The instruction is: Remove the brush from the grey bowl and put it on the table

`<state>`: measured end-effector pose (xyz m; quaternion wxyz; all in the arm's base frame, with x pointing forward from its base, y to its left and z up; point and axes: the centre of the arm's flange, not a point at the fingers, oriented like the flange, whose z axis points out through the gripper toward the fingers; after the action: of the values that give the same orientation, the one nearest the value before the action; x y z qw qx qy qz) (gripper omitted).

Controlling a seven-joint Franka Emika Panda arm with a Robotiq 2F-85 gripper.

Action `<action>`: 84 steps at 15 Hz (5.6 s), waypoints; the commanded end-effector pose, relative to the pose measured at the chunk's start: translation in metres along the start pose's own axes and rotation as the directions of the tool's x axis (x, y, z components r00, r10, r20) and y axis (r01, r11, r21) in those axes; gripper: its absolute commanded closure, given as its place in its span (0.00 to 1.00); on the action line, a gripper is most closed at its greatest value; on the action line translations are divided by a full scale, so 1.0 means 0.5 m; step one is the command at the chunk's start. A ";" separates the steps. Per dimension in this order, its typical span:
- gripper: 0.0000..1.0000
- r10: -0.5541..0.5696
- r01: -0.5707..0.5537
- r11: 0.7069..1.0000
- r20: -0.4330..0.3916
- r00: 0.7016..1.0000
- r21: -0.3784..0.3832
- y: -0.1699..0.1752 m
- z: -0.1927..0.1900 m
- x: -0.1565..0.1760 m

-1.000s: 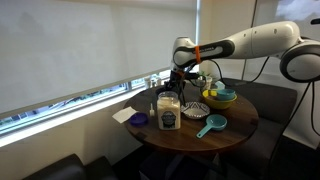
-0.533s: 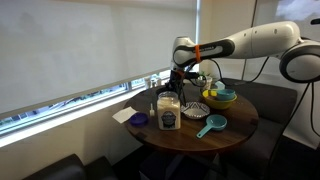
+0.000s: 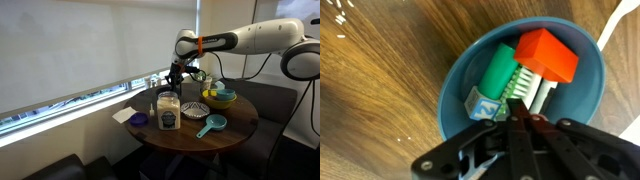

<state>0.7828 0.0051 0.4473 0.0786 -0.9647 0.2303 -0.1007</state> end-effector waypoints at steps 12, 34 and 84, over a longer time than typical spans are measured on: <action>0.00 -0.134 0.137 0.989 -0.053 0.990 0.056 -0.031 0.032 0.021; 0.99 -0.042 0.036 0.995 -0.071 0.997 -0.094 -0.059 0.118 0.032; 0.00 0.728 -0.699 0.659 -0.467 0.502 0.276 0.426 -0.298 0.073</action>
<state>0.7356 -0.2469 0.5130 0.0329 -0.6960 0.6576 -0.2865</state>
